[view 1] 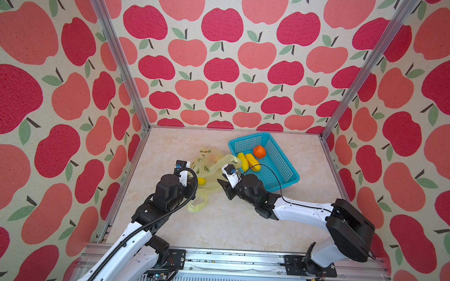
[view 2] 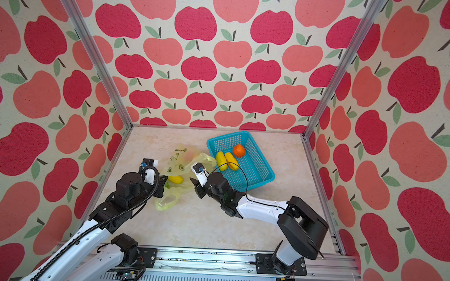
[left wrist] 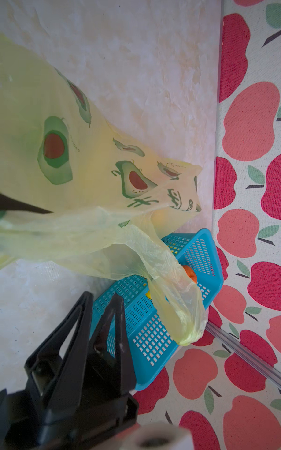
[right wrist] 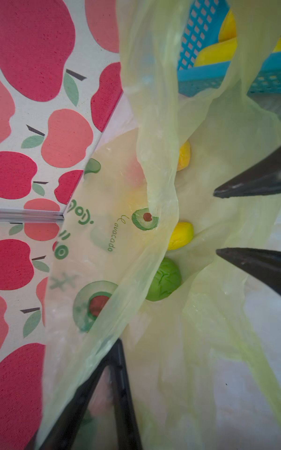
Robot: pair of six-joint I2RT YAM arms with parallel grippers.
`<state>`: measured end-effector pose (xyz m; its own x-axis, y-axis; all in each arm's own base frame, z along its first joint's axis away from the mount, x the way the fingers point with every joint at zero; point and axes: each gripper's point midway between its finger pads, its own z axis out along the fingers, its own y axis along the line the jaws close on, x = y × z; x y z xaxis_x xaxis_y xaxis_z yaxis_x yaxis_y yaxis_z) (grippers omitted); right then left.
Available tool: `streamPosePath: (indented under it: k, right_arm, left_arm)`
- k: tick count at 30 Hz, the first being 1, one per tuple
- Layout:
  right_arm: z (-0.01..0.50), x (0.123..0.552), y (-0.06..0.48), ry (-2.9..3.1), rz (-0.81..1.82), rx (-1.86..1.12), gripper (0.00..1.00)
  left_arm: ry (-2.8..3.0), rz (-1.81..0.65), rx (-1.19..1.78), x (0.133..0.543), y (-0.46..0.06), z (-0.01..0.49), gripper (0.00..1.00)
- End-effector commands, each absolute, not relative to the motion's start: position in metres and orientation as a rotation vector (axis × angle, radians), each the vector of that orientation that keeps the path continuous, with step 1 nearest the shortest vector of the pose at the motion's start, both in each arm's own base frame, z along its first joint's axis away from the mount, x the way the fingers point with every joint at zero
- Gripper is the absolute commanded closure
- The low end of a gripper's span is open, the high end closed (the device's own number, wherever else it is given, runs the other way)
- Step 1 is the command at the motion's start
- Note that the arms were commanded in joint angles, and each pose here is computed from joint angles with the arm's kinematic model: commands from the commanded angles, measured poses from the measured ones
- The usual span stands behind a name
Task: Untie the knot of the plastic bag and take out the fruit
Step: Pick up the fruit from the plastic bag.
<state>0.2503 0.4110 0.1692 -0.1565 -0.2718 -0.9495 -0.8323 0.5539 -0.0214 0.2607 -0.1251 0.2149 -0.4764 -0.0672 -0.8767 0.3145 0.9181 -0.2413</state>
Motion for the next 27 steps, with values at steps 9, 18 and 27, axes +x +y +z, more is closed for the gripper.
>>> streamPosePath:
  k: [9,18,27]
  right_arm:
    - [0.124,0.254,0.470,1.802,0.852,-0.941,0.65]
    - [0.093,0.230,0.507,1.839,0.874,-1.057,0.65]
    - [0.082,0.175,0.552,1.785,0.916,-1.225,0.53]
  left_arm:
    - [2.009,-0.471,0.173,0.260,-0.125,0.218,1.00]
    - [1.999,-0.460,0.165,0.259,-0.123,0.220,1.00]
    - [2.030,-0.289,0.019,0.262,-0.088,0.211,1.00]
